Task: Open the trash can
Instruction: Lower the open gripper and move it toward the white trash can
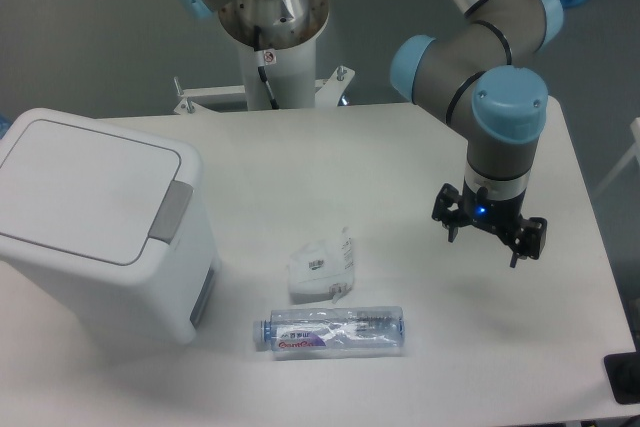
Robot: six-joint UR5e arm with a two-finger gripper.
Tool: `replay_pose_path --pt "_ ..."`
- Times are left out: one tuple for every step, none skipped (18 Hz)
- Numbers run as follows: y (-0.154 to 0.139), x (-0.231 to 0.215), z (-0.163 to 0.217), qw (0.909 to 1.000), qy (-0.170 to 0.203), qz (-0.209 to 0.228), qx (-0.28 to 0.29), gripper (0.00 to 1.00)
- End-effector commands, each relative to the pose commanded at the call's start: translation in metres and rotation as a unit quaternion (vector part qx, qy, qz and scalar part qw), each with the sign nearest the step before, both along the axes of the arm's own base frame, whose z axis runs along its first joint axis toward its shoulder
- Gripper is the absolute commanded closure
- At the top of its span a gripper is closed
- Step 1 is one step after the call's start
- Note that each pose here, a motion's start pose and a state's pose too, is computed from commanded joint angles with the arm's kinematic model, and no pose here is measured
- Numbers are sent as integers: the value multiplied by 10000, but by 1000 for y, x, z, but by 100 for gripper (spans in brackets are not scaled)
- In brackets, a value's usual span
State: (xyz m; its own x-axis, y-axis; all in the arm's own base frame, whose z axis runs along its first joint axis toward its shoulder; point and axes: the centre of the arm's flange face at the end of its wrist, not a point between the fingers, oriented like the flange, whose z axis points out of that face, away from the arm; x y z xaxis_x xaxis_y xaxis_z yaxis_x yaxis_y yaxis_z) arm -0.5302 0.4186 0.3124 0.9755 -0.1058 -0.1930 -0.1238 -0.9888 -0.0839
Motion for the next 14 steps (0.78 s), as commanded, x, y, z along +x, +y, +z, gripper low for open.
replay_pose_path --pt "0 1 2 10000 8 -7 2 0" --pt "0 0 2 10000 14 -7 5 0" --pt "0 0 1 10000 7 0 3 0" --pt "0 0 2 10000 14 0 7 0" --pt "1 1 3 10000 17 -9 17 0" --pt "1 2 3 10000 17 -17 17 0" --pt "5 5 3 10000 14 -56 22 0" --pt "10 8 1 9999 18 -101 16 0" --pt "12 9 -2 9999 24 -113 4 0" --pt "13 9 -3 9999 41 -115 21 0" --pt "10 11 -9 10000 19 -88 30 0" --pt "7 14 -16 10000 52 7 78 0" --pt "6 18 -21 9997 134 120 181 0" --pt "7 20 -23 9989 229 304 288 0"
